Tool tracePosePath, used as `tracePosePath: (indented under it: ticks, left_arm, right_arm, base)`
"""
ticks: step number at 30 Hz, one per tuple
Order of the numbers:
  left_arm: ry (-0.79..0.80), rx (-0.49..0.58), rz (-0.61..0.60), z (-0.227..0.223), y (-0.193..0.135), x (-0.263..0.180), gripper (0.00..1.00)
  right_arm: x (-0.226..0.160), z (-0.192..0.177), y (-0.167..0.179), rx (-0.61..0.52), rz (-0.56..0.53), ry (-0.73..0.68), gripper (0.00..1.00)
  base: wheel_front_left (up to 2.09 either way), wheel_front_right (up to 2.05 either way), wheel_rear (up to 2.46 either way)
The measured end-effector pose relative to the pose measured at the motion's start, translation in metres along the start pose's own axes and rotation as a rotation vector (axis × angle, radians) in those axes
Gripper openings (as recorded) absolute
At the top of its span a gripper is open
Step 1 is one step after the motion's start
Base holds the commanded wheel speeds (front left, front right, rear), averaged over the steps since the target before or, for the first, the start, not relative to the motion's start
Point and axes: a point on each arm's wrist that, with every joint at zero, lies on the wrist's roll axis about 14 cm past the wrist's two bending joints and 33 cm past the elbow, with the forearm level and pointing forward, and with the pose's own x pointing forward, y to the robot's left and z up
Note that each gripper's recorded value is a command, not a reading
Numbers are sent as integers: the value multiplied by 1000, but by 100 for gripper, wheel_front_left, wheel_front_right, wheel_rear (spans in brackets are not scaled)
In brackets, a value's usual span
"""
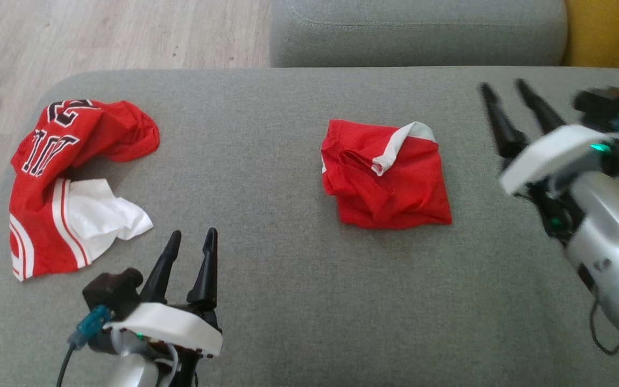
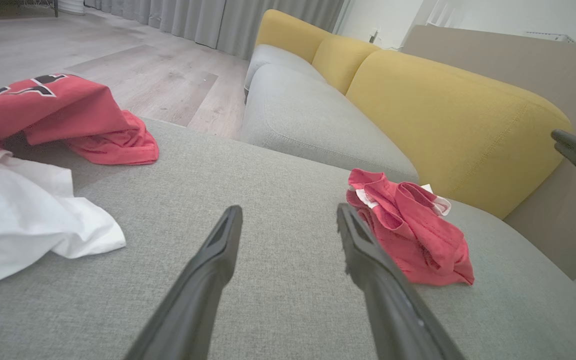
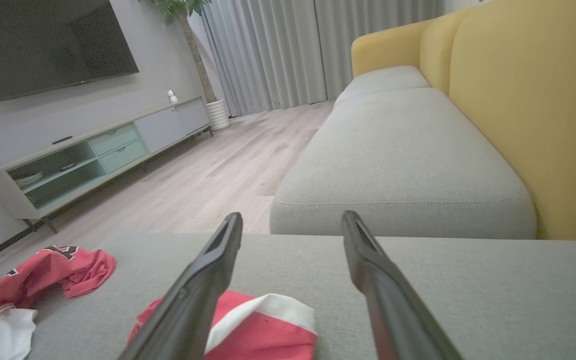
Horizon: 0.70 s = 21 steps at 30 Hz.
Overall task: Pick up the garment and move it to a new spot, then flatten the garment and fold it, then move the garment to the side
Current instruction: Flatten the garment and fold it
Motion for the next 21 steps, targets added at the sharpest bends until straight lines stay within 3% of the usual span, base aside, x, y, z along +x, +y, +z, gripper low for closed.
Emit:
tracePosePath:
  ticks: [5, 6, 7, 8, 9, 12, 15, 21]
  left_arm:
    - [-3, -8, 9, 1, 2, -1, 100]
    - [-3, -8, 11, 1, 3, -1, 100]
    - [-3, -8, 15, 1, 4, -2, 100]
    - [-3, -8, 18, 0, 5, -2, 100]
    - [-2, -8, 22, 0, 6, -3, 100]
    - [4, -9, 38, -2, 11, -5, 100]
    - [13, -10, 58, -4, 17, -7, 100]
    - [25, -22, 93, -8, 27, -10, 100]
  right_arm:
    - [-14, -34, -10, 12, -44, 56, 100]
    - [-15, -41, -10, 15, -49, 69, 94]
    - [-16, -48, -9, 9, -50, 87, 48]
    - [-17, -55, -7, -2, -48, 105, 11]
    - [-16, -60, -5, -10, -45, 118, 0]
    - [-9, -76, 6, -27, -22, 175, 0]
    - [-6, -107, 14, -42, -8, 324, 0]
    - [11, -127, 42, -62, 61, 429, 0]
  base:
    - [0, 0, 0]
    - [0, 0, 0]
    - [0, 0, 0]
    - [0, 0, 0]
    - [0, 0, 0]
    - [0, 0, 0]
    - [0, 0, 0]
    - [0, 0, 0]
